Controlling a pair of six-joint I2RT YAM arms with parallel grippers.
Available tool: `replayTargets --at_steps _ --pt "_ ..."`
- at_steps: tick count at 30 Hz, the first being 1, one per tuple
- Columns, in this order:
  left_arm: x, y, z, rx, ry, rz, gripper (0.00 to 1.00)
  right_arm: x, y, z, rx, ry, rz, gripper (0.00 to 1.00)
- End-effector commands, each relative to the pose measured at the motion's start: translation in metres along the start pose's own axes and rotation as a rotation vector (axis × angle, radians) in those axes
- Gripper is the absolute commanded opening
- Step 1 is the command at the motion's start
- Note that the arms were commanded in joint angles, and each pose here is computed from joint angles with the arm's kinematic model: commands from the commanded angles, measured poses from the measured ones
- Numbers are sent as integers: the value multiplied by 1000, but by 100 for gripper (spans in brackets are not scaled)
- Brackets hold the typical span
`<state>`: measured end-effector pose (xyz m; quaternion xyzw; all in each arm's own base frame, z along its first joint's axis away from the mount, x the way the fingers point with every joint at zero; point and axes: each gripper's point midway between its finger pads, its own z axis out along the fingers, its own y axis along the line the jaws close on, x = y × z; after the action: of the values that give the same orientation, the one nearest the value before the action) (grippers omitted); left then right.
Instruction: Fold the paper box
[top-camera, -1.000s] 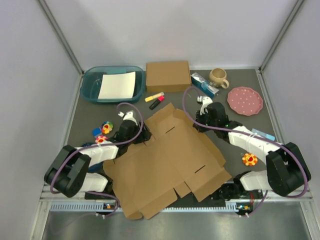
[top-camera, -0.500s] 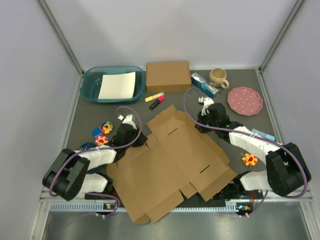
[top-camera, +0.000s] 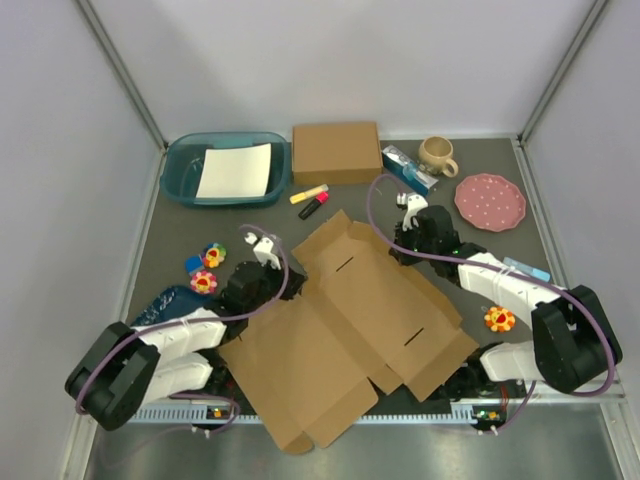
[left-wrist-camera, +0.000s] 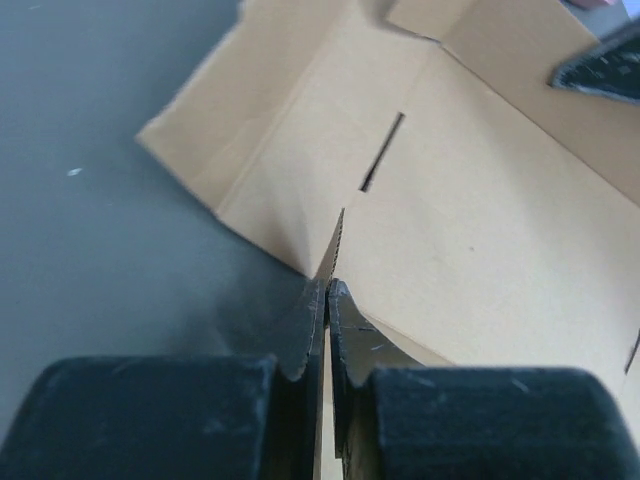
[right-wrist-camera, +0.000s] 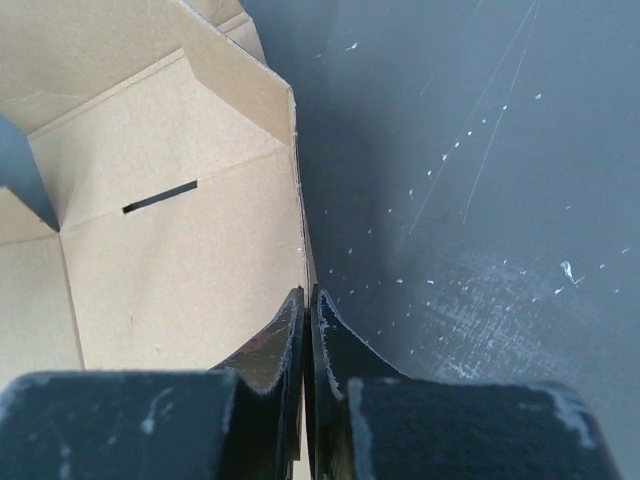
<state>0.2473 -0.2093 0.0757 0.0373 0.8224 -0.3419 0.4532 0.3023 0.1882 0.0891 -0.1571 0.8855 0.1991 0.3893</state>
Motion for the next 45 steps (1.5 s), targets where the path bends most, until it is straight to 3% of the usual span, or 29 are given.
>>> replayTargets --at_steps 1,7,20,24,28,32,37,38,45 --pt "22 -38 -2 132 60 159 3 -21 18 -6 -78 -68 2 0" --pt "61 -41 -9 116 145 274 3 -20 19 -7 -84 -62 -7 0" --pt "111 -22 -7 -93 286 481 2 -22 22 -10 -95 -48 -19 0" --pt "105 -17 -6 -167 249 460 3 -23 22 -12 -99 -51 -23 0" --pt "79 -35 -6 -142 167 424 15 -28 26 -15 -102 -62 -39 0" --pt "38 -71 -12 -64 78 416 49 -33 27 -19 -93 -61 -65 0" --pt "-1 -110 -25 27 17 408 68 -38 27 -24 -74 -64 -100 0" --pt "-9 -116 -29 46 -4 396 76 -38 27 -24 -72 -64 -105 0" --pt "-58 -113 -56 -8 -195 264 76 -54 39 -34 -49 -123 -257 0"
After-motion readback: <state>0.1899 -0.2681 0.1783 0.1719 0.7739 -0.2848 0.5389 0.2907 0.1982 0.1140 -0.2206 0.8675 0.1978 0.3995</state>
